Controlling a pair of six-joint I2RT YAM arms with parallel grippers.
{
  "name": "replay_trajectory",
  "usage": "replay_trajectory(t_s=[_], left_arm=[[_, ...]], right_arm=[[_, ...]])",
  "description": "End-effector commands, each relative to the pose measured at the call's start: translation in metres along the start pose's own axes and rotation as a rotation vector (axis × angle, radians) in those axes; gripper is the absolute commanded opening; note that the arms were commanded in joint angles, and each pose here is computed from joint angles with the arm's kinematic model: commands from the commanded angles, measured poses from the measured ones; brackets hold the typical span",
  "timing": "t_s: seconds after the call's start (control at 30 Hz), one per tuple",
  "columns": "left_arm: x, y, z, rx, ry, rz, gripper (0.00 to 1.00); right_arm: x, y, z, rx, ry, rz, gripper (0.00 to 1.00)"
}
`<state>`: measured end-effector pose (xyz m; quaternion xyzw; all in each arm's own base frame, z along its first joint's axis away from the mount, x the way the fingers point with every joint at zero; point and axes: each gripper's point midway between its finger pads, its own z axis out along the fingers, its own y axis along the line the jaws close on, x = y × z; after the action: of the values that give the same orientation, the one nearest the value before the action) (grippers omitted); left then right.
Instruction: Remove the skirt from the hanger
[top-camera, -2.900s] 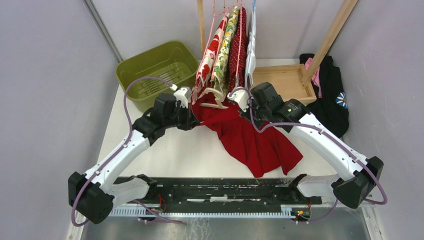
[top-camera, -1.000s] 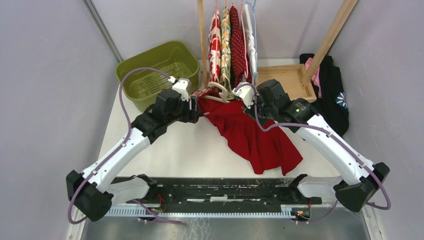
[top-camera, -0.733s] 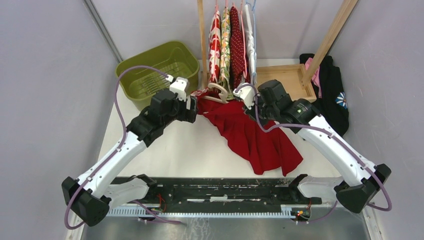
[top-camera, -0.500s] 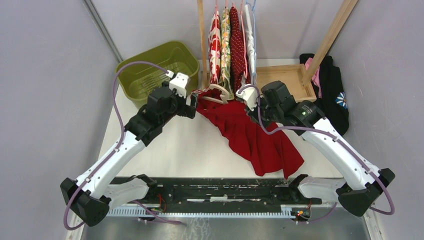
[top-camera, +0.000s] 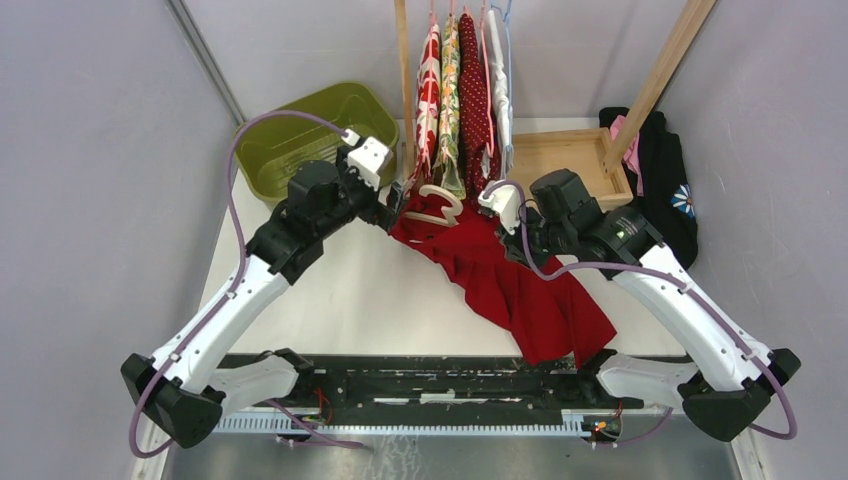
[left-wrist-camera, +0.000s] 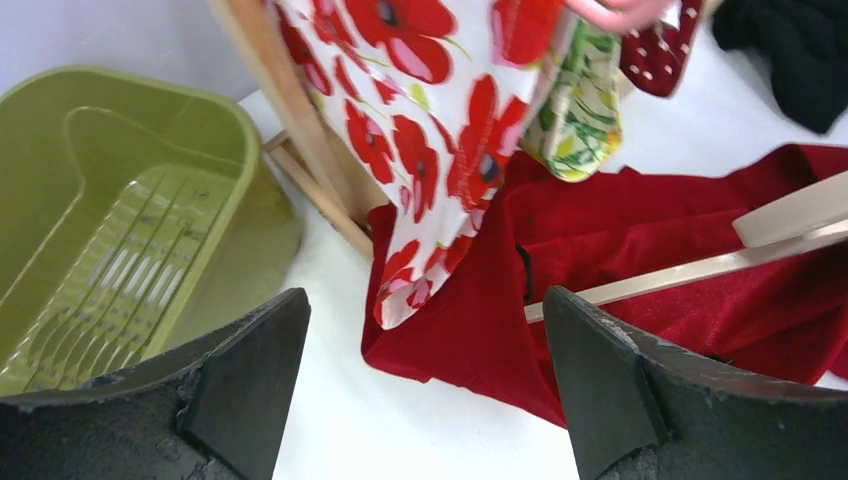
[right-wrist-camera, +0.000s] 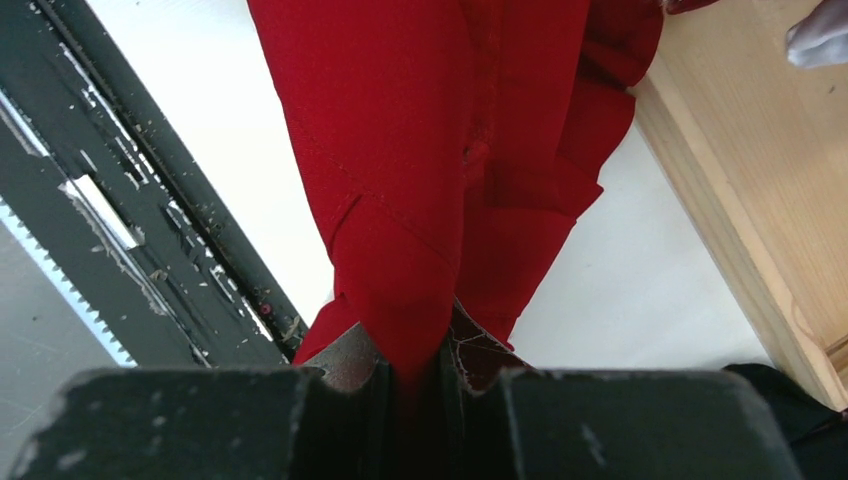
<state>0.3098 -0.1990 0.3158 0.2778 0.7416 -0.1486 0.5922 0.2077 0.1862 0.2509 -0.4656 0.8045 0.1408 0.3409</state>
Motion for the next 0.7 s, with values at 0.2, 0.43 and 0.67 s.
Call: replay_trajectory(t_s=[0.2, 0.43, 0.67], left_arm=[[0.019, -0.045, -0.002, 0.372, -0.02, 0.123, 0.91], [0.038, -0.062, -0.017, 0.551, 0.008, 0.149, 0.87], [0.054, -0.074, -0.015, 0.667, 0.02, 0.108, 0.84]], right_arm=[[-0.026, 0.012, -0.023, -0.039, -0.12, -0.036, 0.01], [-0.027, 0.01, -0.023, -0.033, -0.118, -0.048, 0.01], [-0.029, 0.008, -0.024, -0.026, -0.115, -0.058, 0.01]])
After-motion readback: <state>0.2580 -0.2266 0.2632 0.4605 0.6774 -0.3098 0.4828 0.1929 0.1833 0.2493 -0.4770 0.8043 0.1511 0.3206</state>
